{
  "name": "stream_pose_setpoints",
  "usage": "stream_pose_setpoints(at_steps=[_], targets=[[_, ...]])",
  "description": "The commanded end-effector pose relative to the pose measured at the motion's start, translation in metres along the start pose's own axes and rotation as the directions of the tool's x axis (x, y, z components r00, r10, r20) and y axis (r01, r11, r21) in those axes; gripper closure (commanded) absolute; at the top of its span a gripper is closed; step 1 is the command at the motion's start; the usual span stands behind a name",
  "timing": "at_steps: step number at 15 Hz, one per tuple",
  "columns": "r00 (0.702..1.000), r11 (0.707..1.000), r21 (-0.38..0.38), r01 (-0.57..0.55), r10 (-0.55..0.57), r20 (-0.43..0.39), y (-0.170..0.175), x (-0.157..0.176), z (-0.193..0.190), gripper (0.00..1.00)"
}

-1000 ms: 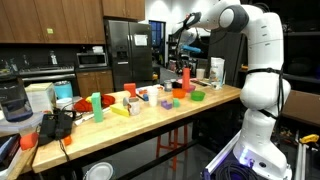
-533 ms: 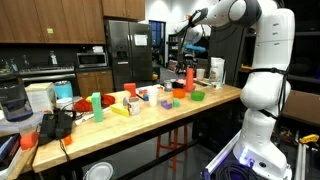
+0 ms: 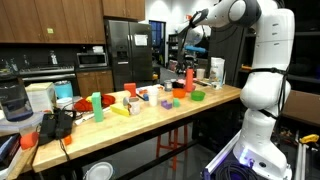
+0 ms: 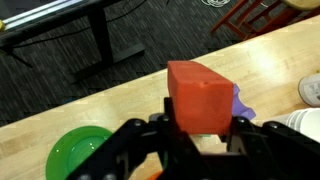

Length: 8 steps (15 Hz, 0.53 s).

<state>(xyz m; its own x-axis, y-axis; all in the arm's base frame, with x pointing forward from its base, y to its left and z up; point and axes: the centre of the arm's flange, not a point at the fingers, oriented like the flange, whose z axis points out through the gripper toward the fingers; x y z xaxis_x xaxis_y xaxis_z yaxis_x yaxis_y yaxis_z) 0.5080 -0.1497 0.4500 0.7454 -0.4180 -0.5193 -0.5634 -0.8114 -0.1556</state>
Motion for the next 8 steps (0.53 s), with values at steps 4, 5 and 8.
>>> stream_pose_setpoints(at_steps=[4, 5, 8], targets=[[0.957, 0.945, 0.184, -0.269, 0.283, -0.056, 0.057, -0.011, -0.007, 0.85], [0.943, 0.929, 0.204, -0.308, 0.327, -0.063, 0.066, -0.012, -0.009, 0.85], [0.888, 0.868, 0.263, -0.421, 0.453, -0.073, 0.086, -0.018, -0.016, 0.85]])
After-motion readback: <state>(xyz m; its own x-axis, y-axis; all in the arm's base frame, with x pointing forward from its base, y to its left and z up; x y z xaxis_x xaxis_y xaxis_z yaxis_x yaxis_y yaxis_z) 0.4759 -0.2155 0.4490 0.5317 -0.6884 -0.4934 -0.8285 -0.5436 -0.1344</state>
